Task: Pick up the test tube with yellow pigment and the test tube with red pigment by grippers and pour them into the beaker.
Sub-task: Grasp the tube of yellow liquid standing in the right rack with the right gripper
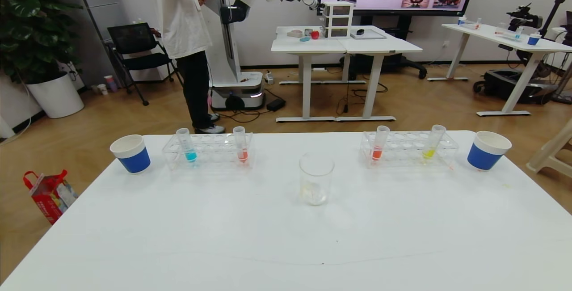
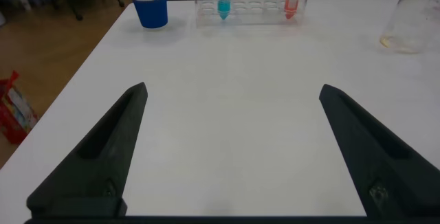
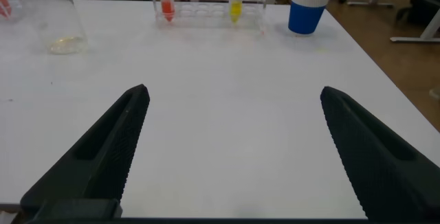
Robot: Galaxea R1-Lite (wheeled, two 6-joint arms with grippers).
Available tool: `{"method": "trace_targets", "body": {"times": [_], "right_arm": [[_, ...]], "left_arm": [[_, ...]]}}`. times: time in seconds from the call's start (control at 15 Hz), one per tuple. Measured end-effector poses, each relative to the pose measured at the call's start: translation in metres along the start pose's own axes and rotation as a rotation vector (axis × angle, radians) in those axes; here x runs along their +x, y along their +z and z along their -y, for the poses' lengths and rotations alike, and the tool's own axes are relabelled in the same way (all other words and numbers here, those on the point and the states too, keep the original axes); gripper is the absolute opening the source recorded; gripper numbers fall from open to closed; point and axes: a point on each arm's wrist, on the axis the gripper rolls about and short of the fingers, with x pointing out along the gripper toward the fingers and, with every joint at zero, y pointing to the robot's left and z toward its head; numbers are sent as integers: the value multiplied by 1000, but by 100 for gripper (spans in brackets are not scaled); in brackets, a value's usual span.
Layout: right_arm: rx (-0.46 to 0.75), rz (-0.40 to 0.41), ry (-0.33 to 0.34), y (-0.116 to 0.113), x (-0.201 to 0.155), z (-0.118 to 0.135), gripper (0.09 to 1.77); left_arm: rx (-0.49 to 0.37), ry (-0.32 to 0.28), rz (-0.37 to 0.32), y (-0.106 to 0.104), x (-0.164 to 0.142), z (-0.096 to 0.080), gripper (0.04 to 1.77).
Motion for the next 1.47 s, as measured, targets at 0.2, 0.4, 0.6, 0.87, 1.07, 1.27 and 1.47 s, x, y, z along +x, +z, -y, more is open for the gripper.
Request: {"method": "trace_targets", "body": {"times": [0.2,0.4,0.6,0.87,1.07,1.27,1.47], "right_arm": [[1,64,4,24,-6,0,174],[6,121,23,67,-3,0,174],[8,151,43,109,25,-1,174],[13,82,47,131,88,-4,174],[14,51,47,131,143,-4,174],[18,6,80,118,187,0,174],[33,-15,91,99,227,10,174]], "left_arm": [[0,0,0,0,0,0,174],[0,0,0,0,0,0,174],[0,0,0,0,0,0,174],[1,0,0,0,0,0,174],[0,0,0,0,0,0,174],[0,0,0,0,0,0,174],[0,0,0,0,0,0,174]]}}
